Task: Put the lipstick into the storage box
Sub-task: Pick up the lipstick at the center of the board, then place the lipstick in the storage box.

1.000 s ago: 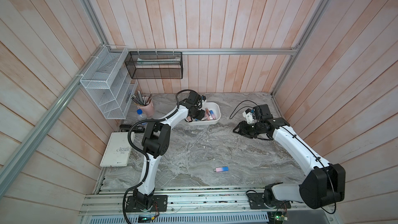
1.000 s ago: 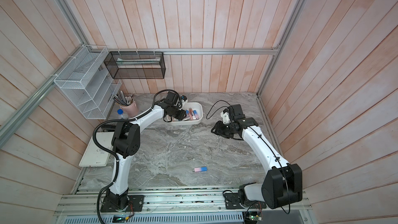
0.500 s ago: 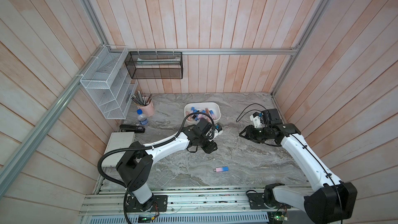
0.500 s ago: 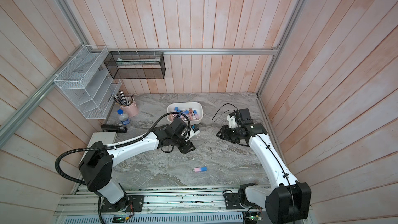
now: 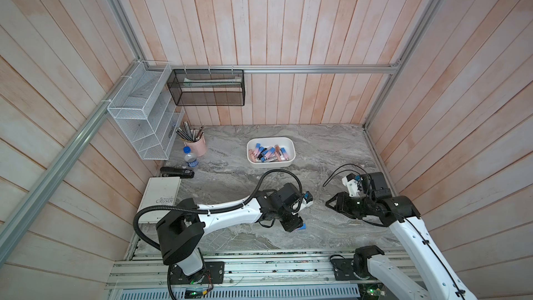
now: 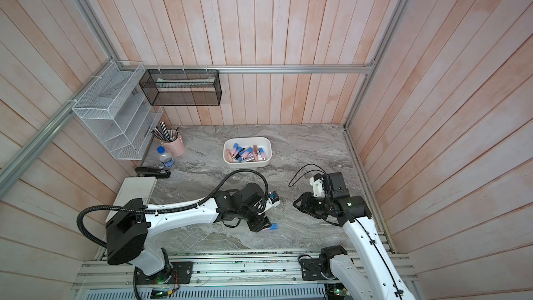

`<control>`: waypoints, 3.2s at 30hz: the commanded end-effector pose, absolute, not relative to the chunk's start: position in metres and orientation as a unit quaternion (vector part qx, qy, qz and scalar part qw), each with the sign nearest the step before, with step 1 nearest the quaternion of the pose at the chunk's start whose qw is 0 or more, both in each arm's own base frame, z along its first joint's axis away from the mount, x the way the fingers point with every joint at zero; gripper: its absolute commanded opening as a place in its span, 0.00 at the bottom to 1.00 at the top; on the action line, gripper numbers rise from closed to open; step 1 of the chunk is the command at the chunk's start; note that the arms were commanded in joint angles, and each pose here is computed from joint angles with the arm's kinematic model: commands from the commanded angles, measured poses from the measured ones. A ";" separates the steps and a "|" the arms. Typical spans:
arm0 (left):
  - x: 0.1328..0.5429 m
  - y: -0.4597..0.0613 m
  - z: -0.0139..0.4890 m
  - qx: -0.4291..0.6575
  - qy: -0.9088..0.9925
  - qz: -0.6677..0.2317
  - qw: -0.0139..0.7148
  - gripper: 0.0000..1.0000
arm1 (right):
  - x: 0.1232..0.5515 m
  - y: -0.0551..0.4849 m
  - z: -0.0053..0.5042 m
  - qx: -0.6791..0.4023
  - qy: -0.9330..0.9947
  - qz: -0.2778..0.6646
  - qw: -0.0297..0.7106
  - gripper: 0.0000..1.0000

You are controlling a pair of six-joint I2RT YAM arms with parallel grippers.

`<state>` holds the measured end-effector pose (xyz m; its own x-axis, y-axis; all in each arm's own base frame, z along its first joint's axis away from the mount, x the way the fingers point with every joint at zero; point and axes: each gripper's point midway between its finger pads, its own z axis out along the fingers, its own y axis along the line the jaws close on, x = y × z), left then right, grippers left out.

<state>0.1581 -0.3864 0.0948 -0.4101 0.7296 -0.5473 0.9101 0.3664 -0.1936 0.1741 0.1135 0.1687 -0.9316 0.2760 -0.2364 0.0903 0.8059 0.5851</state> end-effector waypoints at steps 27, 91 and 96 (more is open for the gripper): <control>0.155 -0.381 0.028 0.529 0.820 -0.157 0.153 0.14 | 0.158 0.110 0.178 0.113 0.935 0.297 0.159 0.46; 0.504 -0.223 0.180 0.140 0.904 -0.182 0.362 1.00 | 0.413 0.192 0.154 -0.112 0.936 0.236 0.234 0.48; 0.473 -0.119 0.199 -0.005 0.882 -0.142 0.448 1.00 | 0.400 0.172 0.156 -0.093 0.933 0.207 0.279 0.52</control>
